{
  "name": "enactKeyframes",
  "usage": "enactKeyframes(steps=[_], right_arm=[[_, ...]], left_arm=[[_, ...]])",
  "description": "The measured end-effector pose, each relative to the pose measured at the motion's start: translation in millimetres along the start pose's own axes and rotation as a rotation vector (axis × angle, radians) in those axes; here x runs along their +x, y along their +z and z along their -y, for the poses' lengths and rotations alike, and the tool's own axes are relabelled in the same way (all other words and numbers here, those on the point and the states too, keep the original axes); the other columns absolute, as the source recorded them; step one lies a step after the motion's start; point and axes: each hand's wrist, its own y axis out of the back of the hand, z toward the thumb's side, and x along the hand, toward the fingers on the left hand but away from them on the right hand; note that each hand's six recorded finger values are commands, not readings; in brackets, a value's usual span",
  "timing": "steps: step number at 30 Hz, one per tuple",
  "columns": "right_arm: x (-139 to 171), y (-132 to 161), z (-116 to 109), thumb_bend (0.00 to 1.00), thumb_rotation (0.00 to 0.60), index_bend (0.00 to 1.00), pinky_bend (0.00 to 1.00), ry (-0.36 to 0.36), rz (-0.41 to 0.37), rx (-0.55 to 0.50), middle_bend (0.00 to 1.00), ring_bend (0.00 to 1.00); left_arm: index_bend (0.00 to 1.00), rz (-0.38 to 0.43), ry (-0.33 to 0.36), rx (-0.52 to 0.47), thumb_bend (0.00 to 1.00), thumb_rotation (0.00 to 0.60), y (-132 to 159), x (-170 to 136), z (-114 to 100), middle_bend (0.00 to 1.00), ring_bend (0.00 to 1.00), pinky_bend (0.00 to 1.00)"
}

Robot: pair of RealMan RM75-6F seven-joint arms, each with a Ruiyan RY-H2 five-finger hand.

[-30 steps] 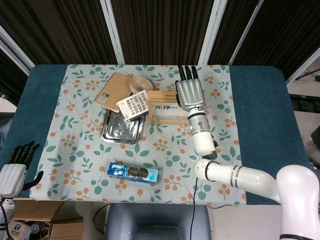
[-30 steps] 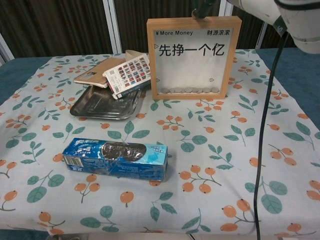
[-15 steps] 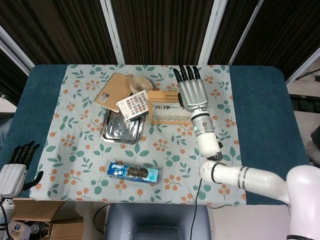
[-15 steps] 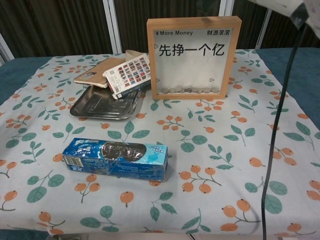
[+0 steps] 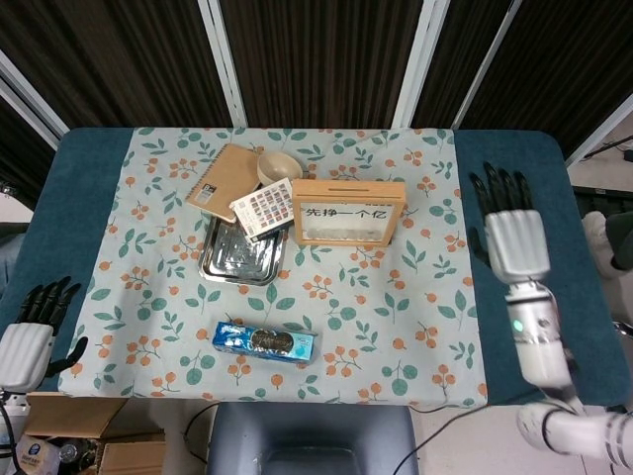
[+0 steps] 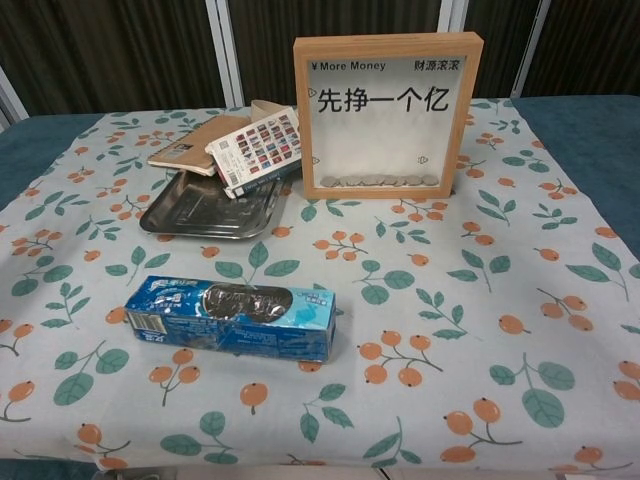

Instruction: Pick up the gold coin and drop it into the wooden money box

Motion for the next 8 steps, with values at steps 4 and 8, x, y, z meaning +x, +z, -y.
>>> enactKeyframes(steps=[4, 8], right_arm=[[66, -59, 36, 0.56, 0.6, 0.0, 0.0, 0.09, 0.071, -0.016, 0.0, 0.0], [110, -94, 55, 0.56, 0.6, 0.0, 0.0, 0.103, 0.112, -0.009, 0.0, 0.0]], left_arm=[[0.0, 0.009, 0.004, 0.006, 0.35, 0.6, 4, 0, -2, 0.0, 0.0, 0.0], [0.0, 0.016, 0.008, 0.018, 0.35, 0.6, 7, 1, -3, 0.0, 0.0, 0.0]])
